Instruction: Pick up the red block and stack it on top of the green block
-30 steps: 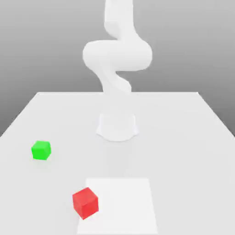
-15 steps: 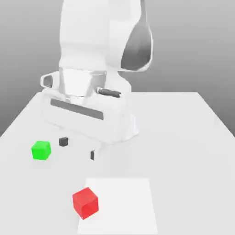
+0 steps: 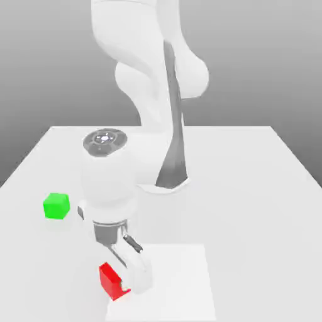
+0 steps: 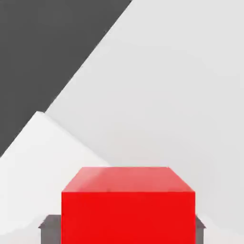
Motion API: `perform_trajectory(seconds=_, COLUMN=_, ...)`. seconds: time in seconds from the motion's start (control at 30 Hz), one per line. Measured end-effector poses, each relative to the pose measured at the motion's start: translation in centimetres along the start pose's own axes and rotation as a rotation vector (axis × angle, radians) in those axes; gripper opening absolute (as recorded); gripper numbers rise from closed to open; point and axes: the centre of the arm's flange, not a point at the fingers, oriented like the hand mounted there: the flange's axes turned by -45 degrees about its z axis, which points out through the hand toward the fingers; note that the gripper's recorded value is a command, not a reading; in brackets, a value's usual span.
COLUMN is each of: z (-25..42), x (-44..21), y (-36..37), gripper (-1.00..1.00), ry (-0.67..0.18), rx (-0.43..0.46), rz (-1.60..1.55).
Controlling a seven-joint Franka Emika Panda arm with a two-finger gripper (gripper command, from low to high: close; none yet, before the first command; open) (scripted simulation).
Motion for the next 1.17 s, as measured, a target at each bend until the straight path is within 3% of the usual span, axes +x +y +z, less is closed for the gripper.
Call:
perform_trajectory(seconds=0.27, z=-5.6, x=0.3, y=0.8, gripper=-1.00, ry=0.002, rx=-0.005, rz=0.031)
perform_trajectory(seconds=0.47, z=-7.8, x=4.4, y=15.3, gripper=-1.00, ry=0.028, rx=-0.040, rz=0.600)
perform_trajectory(seconds=0.8, z=-9.5, x=-0.1, y=31.8, gripper=-1.00, ry=0.009, rx=-0.009, rz=1.447)
perform_trajectory(seconds=1.07, z=-3.6, x=-0.7, y=32.9, gripper=-1.00, ry=0.001, rx=0.001, rz=1.522)
perform_trajectory(seconds=1.1, z=-3.2, x=-0.8, y=32.8, gripper=1.00, ry=0.001, rx=-0.001, rz=1.518)
perform_trajectory(seconds=1.17, z=-3.2, x=-0.7, y=32.2, gripper=1.00, ry=0.001, rx=-0.001, rz=1.501)
